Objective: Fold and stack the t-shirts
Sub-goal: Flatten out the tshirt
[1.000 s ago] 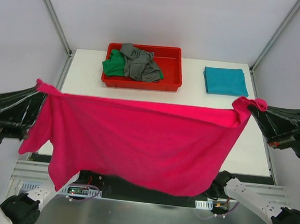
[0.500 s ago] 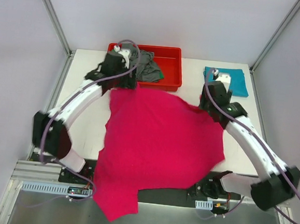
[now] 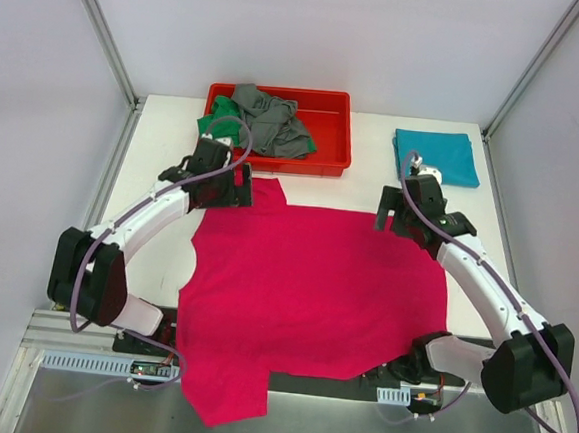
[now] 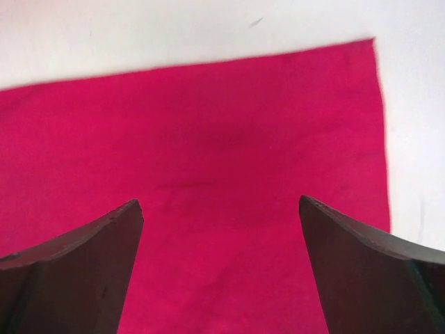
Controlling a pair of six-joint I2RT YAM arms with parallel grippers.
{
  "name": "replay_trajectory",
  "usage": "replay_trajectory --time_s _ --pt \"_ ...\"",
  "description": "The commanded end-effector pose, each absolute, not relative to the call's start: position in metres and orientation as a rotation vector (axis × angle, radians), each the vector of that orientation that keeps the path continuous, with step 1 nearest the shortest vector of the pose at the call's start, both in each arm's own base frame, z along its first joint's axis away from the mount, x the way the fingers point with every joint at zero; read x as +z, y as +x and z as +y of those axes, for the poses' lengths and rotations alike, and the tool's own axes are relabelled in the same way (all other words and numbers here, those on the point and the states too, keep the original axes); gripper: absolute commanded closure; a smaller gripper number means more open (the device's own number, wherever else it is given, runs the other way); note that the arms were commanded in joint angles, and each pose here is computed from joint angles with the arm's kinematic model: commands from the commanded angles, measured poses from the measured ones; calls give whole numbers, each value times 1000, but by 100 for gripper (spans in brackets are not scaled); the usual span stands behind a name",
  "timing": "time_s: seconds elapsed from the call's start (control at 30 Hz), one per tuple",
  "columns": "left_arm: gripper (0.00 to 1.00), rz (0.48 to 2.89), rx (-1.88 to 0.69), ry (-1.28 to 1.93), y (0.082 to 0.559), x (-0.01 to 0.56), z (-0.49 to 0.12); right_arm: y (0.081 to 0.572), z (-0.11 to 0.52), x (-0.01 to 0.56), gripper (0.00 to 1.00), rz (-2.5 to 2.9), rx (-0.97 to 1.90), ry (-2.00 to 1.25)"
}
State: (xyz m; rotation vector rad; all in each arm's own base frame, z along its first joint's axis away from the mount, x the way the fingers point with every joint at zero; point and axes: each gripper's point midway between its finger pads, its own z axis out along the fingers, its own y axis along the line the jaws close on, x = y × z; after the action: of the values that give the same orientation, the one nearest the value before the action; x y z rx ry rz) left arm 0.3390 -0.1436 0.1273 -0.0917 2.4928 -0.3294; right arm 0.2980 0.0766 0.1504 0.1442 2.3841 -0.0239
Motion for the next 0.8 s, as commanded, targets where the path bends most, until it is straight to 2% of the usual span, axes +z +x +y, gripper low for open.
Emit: replay_trajectory --time_s 0.0,0.23,0.57,0.77 --pt "1 2511 -546 -139 311 110 -164 281 98 132 4 2444 157 119" --pt "1 2625 -489 -234 303 65 -158 276 105 86 4 2586 175 128" --pt "1 2693 -342 -464 318 26 -110 313 123 43 4 2707 207 90" --pt "1 2723 -267 -592 324 17 -79 337 165 38 4 2738 448 41"
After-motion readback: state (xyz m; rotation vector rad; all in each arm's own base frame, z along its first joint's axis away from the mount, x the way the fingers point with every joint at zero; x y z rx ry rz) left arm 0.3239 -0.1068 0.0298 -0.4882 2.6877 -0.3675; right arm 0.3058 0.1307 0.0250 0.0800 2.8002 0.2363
